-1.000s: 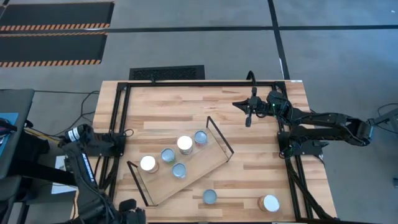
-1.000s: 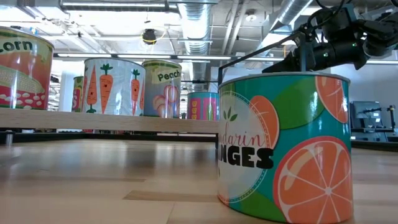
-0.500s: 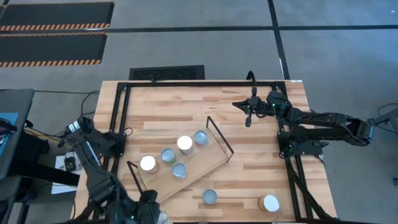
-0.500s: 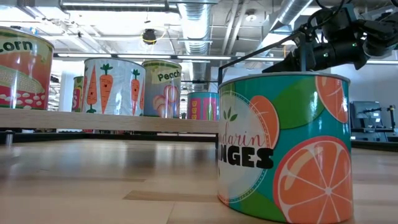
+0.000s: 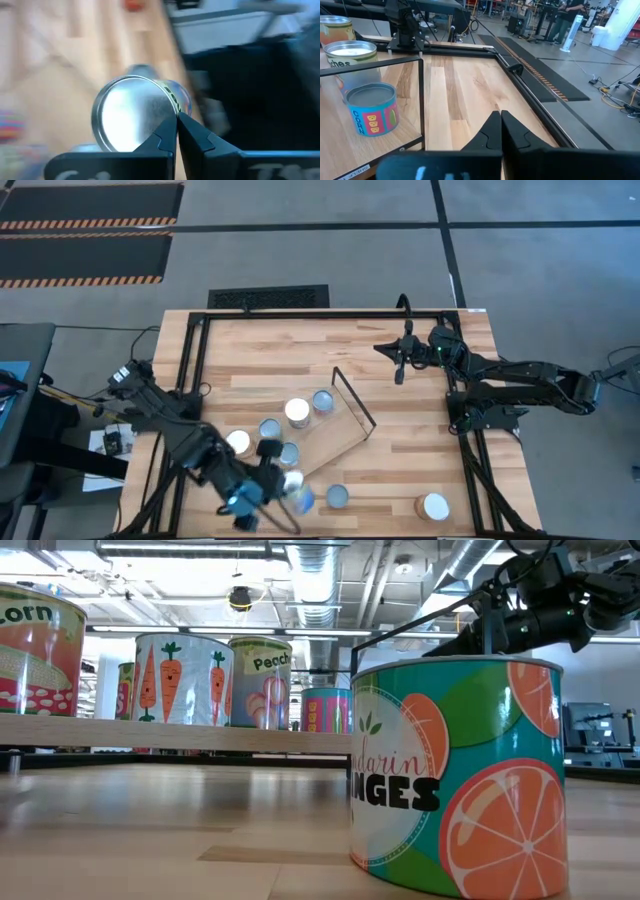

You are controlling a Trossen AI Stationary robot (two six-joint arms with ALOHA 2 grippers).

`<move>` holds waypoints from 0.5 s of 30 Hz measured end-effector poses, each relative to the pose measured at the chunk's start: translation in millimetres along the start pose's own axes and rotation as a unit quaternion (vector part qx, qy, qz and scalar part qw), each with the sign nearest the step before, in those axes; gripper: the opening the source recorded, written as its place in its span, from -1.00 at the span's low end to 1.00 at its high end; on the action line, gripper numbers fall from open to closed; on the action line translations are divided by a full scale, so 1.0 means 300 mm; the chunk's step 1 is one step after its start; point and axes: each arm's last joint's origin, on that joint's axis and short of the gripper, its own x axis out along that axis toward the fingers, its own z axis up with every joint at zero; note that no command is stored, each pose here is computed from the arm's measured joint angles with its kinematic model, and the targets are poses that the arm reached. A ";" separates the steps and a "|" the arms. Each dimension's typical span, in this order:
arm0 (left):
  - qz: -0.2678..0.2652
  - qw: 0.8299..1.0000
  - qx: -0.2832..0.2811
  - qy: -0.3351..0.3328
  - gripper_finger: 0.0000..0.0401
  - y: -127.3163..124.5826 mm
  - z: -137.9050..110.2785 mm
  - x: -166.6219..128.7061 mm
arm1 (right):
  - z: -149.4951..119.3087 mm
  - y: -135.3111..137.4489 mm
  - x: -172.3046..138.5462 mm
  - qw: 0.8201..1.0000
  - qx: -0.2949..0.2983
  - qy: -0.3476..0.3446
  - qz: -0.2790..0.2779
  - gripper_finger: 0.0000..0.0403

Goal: Pick and place cans onto a shelf
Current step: Put the canned peaches on the shelf

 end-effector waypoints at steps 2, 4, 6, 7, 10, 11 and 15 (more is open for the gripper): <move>0.045 0.999 0.010 -0.001 -1.00 0.048 0.010 0.009 | -0.002 0.000 0.000 1.000 0.001 0.003 0.001 -0.97; 0.081 0.996 0.022 -0.007 -1.00 0.095 0.026 0.018 | -0.003 0.001 0.000 1.000 0.001 0.004 0.001 -0.97; 0.108 0.994 0.031 -0.009 -1.00 0.142 0.041 0.024 | -0.004 0.001 0.000 1.000 0.002 0.007 0.001 -0.97; 0.116 0.993 0.032 -0.007 -1.00 0.164 0.046 0.027 | -0.005 0.001 0.000 1.000 0.002 0.008 0.002 -0.97; 0.134 0.991 0.029 0.003 -1.00 0.222 0.049 0.047 | -0.007 0.002 0.000 1.000 0.003 0.010 0.002 -0.97; 0.139 0.990 0.029 0.010 -1.00 0.238 0.043 0.058 | -0.007 0.002 0.000 1.000 0.003 0.011 0.002 -0.97; 0.144 0.989 0.024 0.019 -1.00 0.282 0.018 0.117 | -0.007 0.002 0.000 1.000 0.003 0.011 0.002 -0.97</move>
